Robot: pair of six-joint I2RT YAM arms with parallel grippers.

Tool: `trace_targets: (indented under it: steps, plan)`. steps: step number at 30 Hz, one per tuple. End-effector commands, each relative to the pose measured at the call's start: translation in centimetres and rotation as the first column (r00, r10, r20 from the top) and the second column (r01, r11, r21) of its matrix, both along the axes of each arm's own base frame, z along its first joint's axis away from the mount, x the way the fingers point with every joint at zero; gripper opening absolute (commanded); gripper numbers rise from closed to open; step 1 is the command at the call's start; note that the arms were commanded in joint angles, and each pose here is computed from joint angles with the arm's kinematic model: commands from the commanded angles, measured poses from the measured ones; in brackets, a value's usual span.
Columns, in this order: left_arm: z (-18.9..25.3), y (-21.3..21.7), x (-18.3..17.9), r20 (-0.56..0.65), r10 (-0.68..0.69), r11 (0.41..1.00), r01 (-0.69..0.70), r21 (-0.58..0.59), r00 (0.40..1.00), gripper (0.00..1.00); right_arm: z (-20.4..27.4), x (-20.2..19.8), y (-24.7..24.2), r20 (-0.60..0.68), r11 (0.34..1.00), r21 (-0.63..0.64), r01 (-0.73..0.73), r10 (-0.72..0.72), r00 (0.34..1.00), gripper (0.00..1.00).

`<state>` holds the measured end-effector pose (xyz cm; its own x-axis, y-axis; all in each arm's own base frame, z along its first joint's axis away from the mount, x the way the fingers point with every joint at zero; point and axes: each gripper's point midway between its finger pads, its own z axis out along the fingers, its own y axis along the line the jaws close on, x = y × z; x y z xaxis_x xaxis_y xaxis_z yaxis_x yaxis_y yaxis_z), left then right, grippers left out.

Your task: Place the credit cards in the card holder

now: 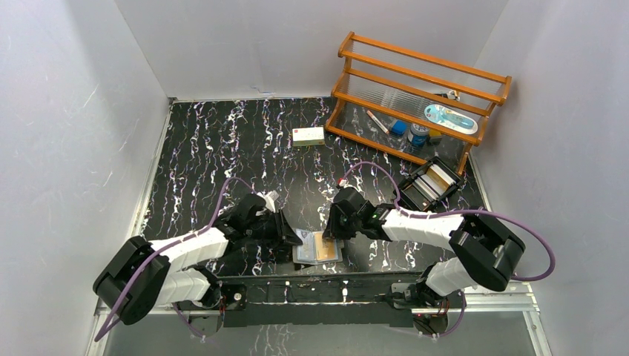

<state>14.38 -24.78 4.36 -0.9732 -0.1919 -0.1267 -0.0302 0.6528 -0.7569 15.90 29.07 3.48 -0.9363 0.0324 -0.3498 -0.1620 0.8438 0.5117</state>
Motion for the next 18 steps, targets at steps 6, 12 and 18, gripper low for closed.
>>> trace_targets:
  steps: [6,12,18]
  plan:
    - [4.2,-2.0,0.4,0.107,-0.025,0.976,0.048,-0.214,0.994,0.18,-1.4,-0.6,-1.1,-0.01,0.999,-0.031,0.013,-0.013,1.0,0.24]
    - [4.1,-2.2,0.4,0.104,-0.031,0.973,0.054,-0.224,0.994,0.19,-1.5,-0.6,-1.1,-0.01,0.999,-0.03,0.012,-0.012,1.0,0.23]
    - [4.6,-2.3,0.6,0.123,-0.028,0.97,0.056,-0.235,0.992,0.25,-1.6,-0.7,-1.2,-0.01,0.999,-0.031,0.011,-0.011,1.0,0.23]
